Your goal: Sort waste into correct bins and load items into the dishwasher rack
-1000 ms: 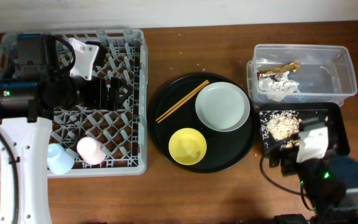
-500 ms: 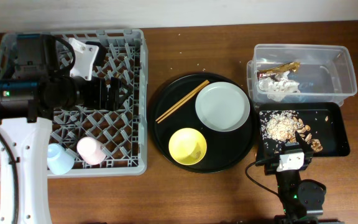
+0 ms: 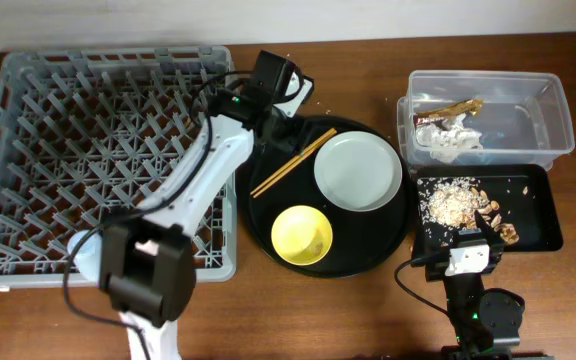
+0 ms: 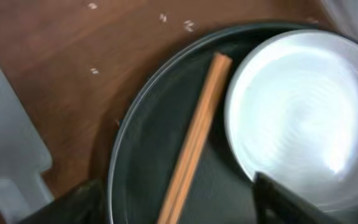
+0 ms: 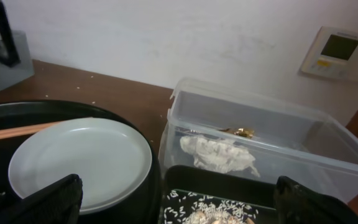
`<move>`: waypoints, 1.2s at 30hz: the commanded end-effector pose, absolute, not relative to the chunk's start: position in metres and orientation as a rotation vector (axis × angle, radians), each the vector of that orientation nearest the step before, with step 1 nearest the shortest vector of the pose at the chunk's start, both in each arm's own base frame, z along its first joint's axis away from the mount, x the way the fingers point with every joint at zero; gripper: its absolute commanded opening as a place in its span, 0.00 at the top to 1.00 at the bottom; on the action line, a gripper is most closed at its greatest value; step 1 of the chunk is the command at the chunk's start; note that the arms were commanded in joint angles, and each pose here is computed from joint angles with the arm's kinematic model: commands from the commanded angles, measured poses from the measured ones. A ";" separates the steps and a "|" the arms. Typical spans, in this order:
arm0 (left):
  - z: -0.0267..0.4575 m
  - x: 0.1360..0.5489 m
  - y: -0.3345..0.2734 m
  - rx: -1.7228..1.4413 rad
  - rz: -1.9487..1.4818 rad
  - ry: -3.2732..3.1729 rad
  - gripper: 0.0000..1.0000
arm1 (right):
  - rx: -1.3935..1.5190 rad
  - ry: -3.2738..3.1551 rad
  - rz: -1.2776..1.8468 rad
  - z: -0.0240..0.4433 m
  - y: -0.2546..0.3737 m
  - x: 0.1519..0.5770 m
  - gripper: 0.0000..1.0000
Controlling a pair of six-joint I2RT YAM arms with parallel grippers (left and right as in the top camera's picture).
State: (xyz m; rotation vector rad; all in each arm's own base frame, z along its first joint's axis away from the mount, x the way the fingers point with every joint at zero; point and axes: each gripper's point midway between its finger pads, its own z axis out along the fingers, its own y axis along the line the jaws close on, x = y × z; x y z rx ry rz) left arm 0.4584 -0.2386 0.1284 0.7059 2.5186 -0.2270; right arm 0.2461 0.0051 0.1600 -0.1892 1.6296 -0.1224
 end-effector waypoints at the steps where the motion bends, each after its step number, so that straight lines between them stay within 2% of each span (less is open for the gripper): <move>1: 0.055 0.472 -0.232 0.752 -0.122 2.607 0.59 | -0.185 1.638 -0.131 0.156 0.003 0.246 0.02; 2: 0.032 0.471 -0.231 0.767 -0.103 2.641 0.59 | -0.185 1.638 -0.131 0.156 0.003 0.246 0.02; 3: 0.007 0.466 -0.230 0.783 -0.099 2.690 0.64 | -0.185 1.638 -0.131 0.156 0.003 0.246 0.02; 5: -0.004 0.460 -0.234 0.799 -0.148 2.718 0.69 | -0.185 1.638 -0.131 0.156 0.003 0.246 0.02; 9: -0.003 0.445 -0.238 0.824 -0.221 2.769 0.71 | -0.185 1.638 -0.131 0.156 0.003 0.246 0.02; 12: 0.038 0.447 -0.240 0.831 -0.228 2.796 0.72 | -0.185 1.638 -0.131 0.156 0.003 0.246 0.01; 17: 0.030 0.441 -0.244 0.847 -0.261 2.825 0.67 | -0.185 1.638 -0.131 0.156 0.003 0.246 0.01; 20: 0.008 0.425 -0.251 0.878 -0.330 2.879 0.67 | -0.185 1.638 -0.131 0.156 0.003 0.246 0.02; 27: -0.028 0.421 -0.242 0.884 -0.251 2.940 0.67 | -0.185 1.638 -0.131 0.156 0.003 0.246 0.02; 31: -0.011 0.420 -0.245 0.878 -0.281 2.957 0.67 | -0.185 1.638 -0.131 0.156 0.003 0.246 0.01; 34: 0.028 0.433 -0.248 0.873 -0.258 2.923 0.59 | -0.185 1.638 -0.131 0.156 0.003 0.246 0.02; 36: 0.021 0.441 -0.235 0.864 -0.122 2.922 0.56 | -0.185 1.638 -0.131 0.156 0.003 0.246 0.02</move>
